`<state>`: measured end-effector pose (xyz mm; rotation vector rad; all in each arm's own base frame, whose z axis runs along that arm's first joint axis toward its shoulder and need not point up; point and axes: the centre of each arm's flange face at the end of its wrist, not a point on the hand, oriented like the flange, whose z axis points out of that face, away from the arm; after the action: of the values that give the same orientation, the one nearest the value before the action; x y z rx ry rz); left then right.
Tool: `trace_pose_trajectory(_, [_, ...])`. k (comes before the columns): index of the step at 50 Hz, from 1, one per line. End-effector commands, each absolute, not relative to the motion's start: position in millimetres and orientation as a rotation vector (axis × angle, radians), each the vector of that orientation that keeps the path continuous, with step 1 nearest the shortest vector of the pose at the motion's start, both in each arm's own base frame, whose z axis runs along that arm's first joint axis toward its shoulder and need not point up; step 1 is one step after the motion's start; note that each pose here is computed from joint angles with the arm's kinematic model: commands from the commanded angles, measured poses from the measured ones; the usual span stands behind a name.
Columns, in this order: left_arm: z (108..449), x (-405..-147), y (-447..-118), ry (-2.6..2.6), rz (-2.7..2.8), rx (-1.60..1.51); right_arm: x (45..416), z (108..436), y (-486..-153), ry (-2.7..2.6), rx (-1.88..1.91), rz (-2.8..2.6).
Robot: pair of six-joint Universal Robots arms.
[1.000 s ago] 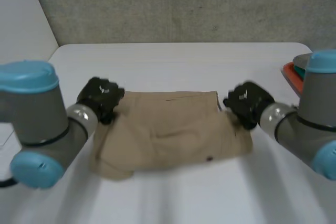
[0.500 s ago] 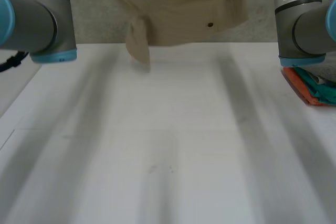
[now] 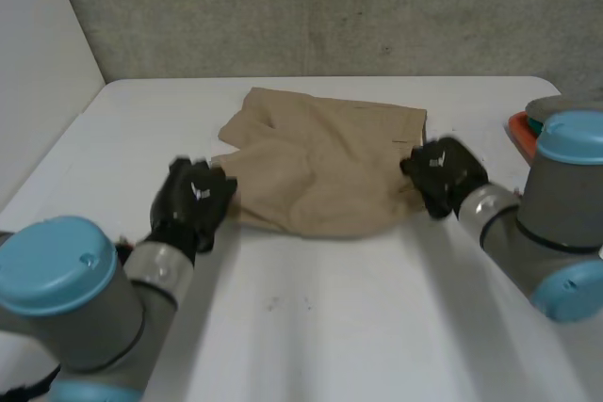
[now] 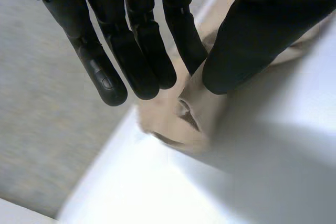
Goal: Fold the laundry.
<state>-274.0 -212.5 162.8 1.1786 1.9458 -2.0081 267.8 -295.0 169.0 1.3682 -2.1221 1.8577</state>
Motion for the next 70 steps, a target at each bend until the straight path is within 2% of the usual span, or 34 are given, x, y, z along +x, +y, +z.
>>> trace_pose_trajectory(1, [167.0, -256.2, -166.5, 2.078, -1.816, 1.315, 246.3, 170.1, -247.2, -2.259, 1.524, 1.566])
trace_pose_trajectory(10, [164.4, -238.3, -116.1, 2.212, -1.515, 1.517, 214.6, 170.9, -195.8, -2.295, 1.739, 1.169])
trace_pose_trajectory(16, [166.0, -229.8, -86.7, 2.271, -1.318, 1.651, 196.1, 174.9, -188.9, -2.289, 1.759, 1.062])
trace_pose_trajectory(19, [168.9, -232.3, -88.9, 2.261, -1.347, 1.646, 195.1, 175.5, -191.6, -2.289, 1.745, 1.091])
trace_pose_trajectory(22, [176.1, -238.6, -100.1, 2.229, -1.444, 1.6, 196.7, 173.8, -195.2, -2.27, 1.735, 1.137])
trace_pose_trajectory(31, [225.7, -252.1, -151.4, 2.02, -1.888, 1.255, 197.6, 166.4, -197.1, -2.235, 1.72, 1.198])
trace_pose_trajectory(36, [235.5, -252.0, -180.8, 1.95, -1.989, 1.132, 198.3, 165.8, -197.0, -2.235, 1.716, 1.207])
trace_pose_trajectory(45, [200.1, -275.9, -239.0, 1.982, -1.965, 1.162, 199.4, 164.7, -202.4, -2.251, 1.658, 1.263])
trace_pose_trajectory(50, [168.8, -286.1, -287.8, 2.032, -1.958, 1.218, 199.1, 163.4, -202.0, -2.26, 1.654, 1.262])
trace_pose_trajectory(57, [141.4, -301.2, -327.1, 2.054, -1.986, 1.261, 199.5, 161.1, -202.4, -2.257, 1.657, 1.272])
trace_pose_trajectory(63, [125.1, -305.4, -340.7, 2.075, -1.983, 1.261, 199.7, 160.0, -202.7, -2.255, 1.655, 1.279])
trace_pose_trajectory(70, [121.5, -300.3, -340.2, 2.09, -1.945, 1.209, 199.4, 160.0, -203.1, -2.255, 1.652, 1.28])
